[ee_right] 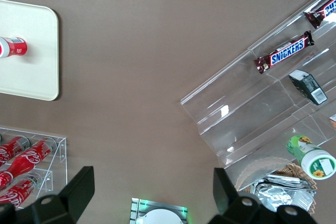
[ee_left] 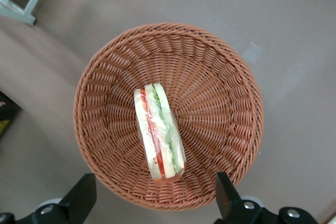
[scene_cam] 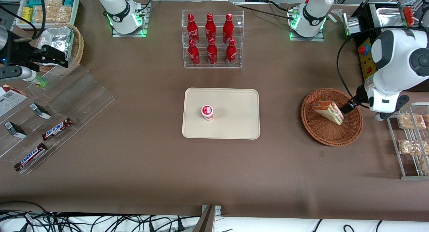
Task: Place sandwich from basket to tray
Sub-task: 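Lower the open left gripper over the wrapped sandwich in the basket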
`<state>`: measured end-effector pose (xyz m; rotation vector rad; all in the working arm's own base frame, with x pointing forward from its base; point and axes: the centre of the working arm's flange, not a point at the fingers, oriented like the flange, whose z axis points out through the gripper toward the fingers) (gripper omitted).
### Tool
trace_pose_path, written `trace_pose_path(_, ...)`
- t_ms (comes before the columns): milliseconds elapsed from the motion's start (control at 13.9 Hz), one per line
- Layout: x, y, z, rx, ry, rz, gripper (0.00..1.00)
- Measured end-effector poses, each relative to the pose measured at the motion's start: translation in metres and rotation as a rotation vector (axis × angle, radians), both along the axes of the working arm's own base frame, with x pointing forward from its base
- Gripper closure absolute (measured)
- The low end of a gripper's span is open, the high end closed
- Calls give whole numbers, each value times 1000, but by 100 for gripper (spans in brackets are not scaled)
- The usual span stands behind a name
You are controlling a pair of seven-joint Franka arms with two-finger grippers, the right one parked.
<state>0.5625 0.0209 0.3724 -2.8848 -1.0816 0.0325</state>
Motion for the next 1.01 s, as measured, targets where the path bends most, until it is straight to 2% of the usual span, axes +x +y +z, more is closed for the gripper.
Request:
trace_pose_path(359, -18, -3, -42, -4, -47, 111, 0)
trace_pose_path(647, -30, -4, -69, -9, -50, 130, 0)
trace_pose_path(1007, -31, -5, -100, -19, -52, 159, 0)
